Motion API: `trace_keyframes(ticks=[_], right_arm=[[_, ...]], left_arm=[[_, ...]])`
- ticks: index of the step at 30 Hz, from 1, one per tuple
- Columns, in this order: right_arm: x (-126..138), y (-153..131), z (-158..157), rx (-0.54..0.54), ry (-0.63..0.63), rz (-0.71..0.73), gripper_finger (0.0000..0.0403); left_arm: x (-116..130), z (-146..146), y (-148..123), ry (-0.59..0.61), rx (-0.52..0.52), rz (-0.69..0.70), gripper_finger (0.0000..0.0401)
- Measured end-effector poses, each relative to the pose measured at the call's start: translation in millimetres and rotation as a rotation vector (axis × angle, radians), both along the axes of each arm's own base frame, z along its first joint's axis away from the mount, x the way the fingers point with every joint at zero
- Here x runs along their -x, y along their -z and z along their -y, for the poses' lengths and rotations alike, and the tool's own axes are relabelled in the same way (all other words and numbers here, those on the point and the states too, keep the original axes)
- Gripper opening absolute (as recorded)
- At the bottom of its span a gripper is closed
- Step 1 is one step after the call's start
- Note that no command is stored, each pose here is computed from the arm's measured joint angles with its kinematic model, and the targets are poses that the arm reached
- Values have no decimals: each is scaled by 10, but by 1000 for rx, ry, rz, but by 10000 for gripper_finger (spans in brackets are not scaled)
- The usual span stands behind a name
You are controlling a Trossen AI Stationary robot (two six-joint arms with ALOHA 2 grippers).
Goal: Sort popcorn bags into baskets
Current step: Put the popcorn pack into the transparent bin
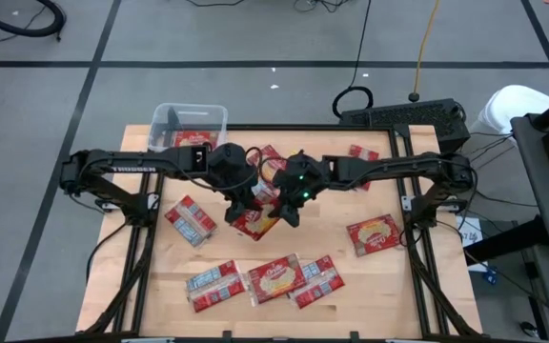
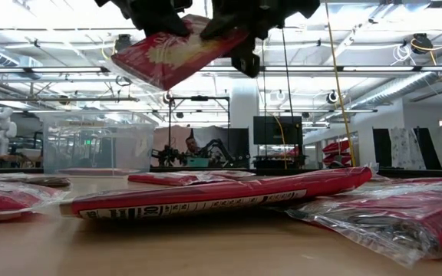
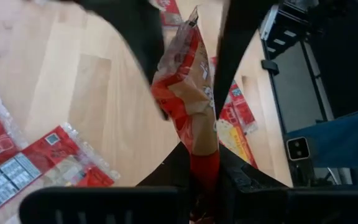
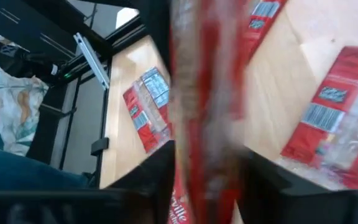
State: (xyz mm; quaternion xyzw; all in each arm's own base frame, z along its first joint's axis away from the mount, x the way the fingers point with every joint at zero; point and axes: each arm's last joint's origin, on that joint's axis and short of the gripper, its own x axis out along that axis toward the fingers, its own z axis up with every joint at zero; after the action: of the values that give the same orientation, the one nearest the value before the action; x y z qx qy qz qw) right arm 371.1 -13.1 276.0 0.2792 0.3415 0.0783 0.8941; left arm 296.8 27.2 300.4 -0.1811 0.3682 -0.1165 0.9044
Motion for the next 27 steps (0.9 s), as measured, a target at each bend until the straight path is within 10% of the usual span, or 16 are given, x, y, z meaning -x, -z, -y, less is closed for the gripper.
trace_keyframes(ticks=[7,19,27], right_arm=[[-33,-9,-51,-13,14,18,13],[164,-341,174,55,106,122,9],[366,-646,446,89,186,246,21]], left_arm=[[73,7,-98,-53,23,13,64],[773,3,-703,-366,-136,195,249],[1201,-34,-977,-525,-231,344,269]])
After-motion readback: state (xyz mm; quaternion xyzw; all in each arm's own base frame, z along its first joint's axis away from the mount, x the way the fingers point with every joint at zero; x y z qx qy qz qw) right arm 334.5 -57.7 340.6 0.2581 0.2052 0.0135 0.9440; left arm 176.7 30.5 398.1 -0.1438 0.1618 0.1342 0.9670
